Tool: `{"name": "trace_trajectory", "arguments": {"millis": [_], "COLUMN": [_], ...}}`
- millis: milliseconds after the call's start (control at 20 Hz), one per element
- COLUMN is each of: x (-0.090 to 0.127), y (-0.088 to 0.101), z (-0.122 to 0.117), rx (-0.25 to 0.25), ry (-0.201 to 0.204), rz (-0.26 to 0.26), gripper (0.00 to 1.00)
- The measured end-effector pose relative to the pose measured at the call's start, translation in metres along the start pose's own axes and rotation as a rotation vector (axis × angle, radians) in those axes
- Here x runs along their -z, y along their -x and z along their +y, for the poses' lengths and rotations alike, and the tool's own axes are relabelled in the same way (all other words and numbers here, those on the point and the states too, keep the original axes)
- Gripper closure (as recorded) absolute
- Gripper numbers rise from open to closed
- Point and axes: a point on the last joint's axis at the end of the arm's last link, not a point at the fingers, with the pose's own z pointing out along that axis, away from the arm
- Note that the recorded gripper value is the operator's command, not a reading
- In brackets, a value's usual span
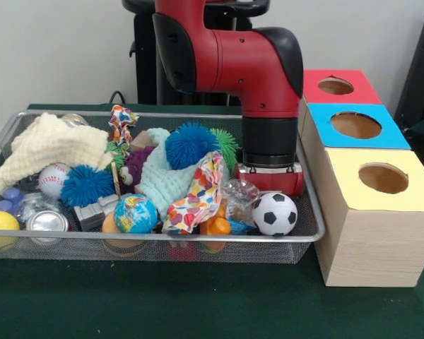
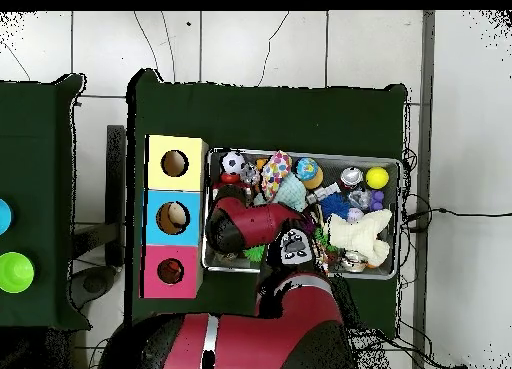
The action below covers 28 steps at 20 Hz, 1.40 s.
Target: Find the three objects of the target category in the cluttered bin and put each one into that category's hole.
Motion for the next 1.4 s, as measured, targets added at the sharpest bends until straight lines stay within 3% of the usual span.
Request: {"name": "trace_trajectory", "arguments": {"millis": [650, 1050, 1400], "x": [-0.002, 0.008, 0.021], "y": [0.003, -0.003, -0.022], "z": [-0.013, -0.038, -0.033], "rx": [-0.035, -0.108, -0.126], "ry": [-0.001, 0.001, 0.017], "rz": [0.016, 0.096, 0.177], "gripper": [0.0, 0.0, 0.0]}}
